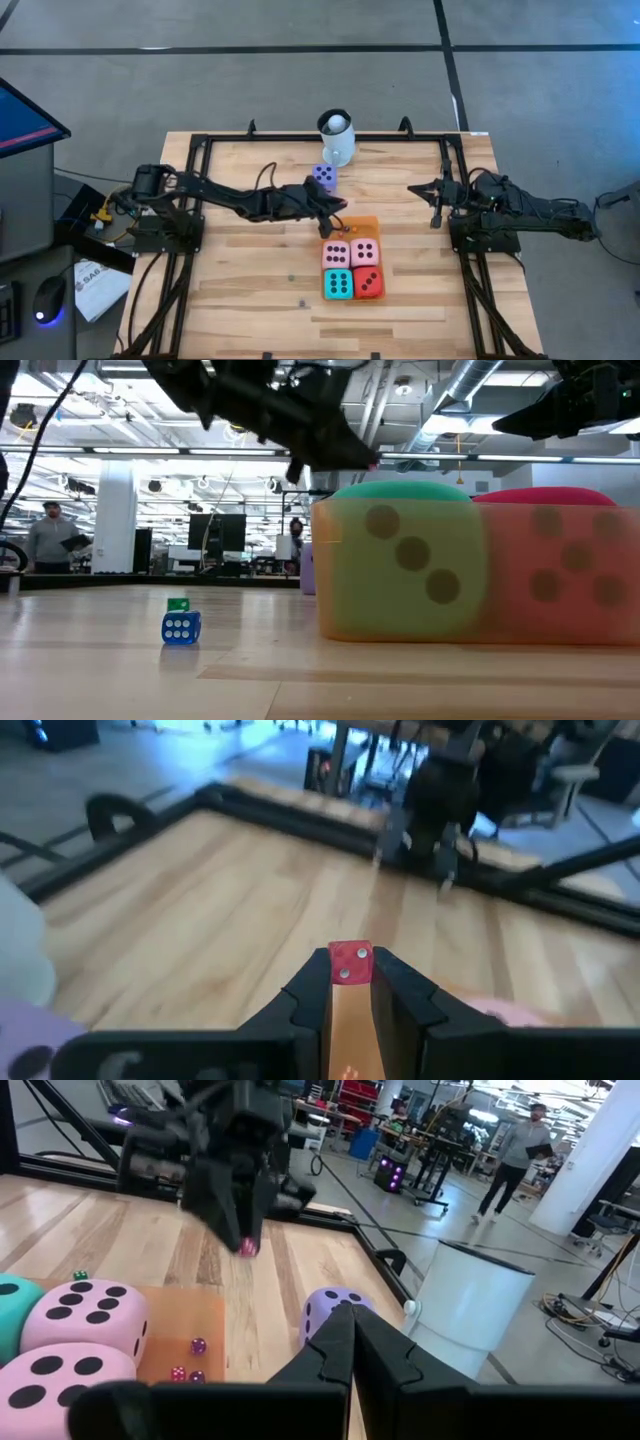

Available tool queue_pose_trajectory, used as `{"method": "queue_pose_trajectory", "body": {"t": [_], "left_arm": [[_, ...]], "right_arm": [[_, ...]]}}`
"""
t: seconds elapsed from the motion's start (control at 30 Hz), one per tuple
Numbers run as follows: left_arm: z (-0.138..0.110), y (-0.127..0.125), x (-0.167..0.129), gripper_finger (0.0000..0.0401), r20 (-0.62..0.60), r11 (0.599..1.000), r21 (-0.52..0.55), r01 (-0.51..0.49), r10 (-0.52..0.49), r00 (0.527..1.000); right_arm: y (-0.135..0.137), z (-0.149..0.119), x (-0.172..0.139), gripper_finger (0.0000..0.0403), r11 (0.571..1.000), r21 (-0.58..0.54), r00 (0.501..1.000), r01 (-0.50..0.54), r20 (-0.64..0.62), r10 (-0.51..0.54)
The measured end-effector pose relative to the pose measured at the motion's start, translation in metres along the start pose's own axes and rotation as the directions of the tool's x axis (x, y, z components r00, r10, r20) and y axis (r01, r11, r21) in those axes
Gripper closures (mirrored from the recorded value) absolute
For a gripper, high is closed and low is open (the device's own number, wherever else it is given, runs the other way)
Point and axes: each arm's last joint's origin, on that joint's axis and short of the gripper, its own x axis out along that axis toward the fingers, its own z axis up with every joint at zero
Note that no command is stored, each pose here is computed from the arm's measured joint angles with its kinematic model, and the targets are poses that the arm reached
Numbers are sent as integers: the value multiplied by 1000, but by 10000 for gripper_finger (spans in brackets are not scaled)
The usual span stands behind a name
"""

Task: Pick & Place Dice
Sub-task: Put the small pink dice into the orange bin, then put the small green dice into the orange bin

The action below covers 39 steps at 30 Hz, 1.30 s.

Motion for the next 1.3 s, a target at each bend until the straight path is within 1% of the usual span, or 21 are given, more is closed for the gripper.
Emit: {"method": "queue_pose_trajectory", "body": {"t": [0.1, 0.23, 0.37, 0.47, 0.77, 1.03, 1.17, 1.3], "left_arm": [[-8, -2, 13, 361, -51, 999, 7, 36, -36, 998], [-17, -7, 24, 361, -134, 998, 21, 62, -59, 989], [-25, -11, 26, 361, -228, 997, 46, 56, -44, 973], [-28, -13, 24, 359, -258, 997, 55, 57, -41, 965], [-29, -14, 23, 327, -269, 996, 59, 61, -43, 962], [-29, -14, 23, 310, -268, 996, 58, 61, -43, 962], [-29, -14, 23, 307, -268, 996, 58, 60, -43, 963], [-24, -15, 20, 313, -260, 996, 57, 62, -45, 964]], "right_arm": [[0, 0, 0, 403, 1000, 0, 1000, 0, 0, 0], [0, 0, 0, 403, 1000, 0, 1000, 0, -1, 0], [0, 0, 0, 403, 1000, -1, 1000, -1, -5, 1], [0, -1, 0, 403, 1000, -2, 1000, -1, -9, 1], [0, -1, 0, 403, 1000, -3, 1000, -3, -13, 3], [0, -1, 0, 403, 1000, -3, 1000, -3, -13, 3], [0, -1, 0, 403, 1000, -4, 1000, -3, -13, 3], [0, -1, 0, 403, 1000, -4, 1000, -3, -13, 3]]}}
